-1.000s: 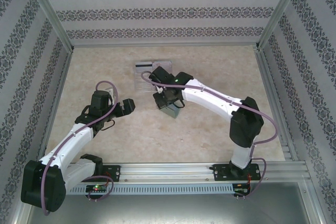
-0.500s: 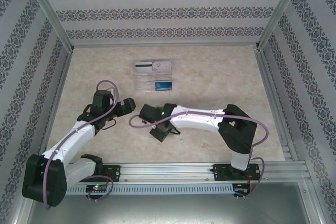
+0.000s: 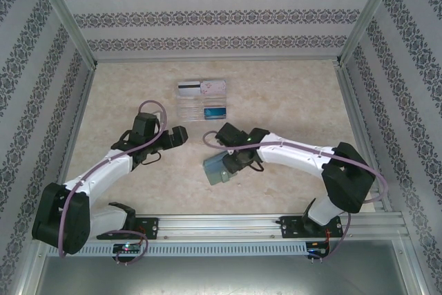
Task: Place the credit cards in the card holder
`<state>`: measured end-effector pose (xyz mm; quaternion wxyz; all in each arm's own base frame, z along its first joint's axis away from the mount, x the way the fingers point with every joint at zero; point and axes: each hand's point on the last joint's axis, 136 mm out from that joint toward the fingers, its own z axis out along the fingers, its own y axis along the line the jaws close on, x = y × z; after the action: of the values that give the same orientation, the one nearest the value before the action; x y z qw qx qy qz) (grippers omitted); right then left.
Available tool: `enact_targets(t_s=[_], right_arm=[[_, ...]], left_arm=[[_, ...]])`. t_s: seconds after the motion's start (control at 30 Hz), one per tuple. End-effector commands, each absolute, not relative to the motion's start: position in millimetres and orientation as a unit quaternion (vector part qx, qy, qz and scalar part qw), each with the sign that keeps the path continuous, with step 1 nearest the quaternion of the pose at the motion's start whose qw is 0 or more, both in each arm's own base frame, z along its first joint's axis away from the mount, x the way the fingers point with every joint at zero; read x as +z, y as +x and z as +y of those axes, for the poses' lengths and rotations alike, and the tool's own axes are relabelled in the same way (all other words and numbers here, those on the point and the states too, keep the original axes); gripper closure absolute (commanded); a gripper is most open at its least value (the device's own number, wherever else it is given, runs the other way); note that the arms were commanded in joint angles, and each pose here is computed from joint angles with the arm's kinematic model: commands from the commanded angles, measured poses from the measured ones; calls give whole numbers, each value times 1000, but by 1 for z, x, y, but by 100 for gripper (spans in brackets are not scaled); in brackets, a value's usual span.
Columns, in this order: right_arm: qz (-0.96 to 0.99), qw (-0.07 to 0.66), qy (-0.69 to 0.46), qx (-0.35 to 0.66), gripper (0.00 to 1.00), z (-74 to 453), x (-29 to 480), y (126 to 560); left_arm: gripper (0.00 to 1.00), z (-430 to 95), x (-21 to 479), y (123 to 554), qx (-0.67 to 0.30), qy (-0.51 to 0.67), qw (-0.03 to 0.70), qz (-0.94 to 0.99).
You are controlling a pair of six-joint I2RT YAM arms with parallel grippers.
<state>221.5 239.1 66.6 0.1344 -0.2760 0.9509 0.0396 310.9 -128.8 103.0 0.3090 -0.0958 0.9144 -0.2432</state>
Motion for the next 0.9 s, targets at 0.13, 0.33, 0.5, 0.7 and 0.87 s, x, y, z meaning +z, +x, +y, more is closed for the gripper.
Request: enact_targets(t_s=[0.13,0.33,0.5,0.7,0.87], right_arm=[[962,112,-216,124,53,253,60,226],[961,101,-187,176,53,266,57,229],[957,109,-171,207,54,278,63,247],[956,70,-190,210,55,306,44,277],[953,62,-211,209,56,317,42,286]], left_arm=[[1,-170,113,318,-276,-53,301,912],[2,-195,110,305,-301,-4,264,916],[4,-205,105,286,-315,36,240,917],[5,-202,105,277,-328,37,258,908],[6,-199,85,272,-315,36,242,917]])
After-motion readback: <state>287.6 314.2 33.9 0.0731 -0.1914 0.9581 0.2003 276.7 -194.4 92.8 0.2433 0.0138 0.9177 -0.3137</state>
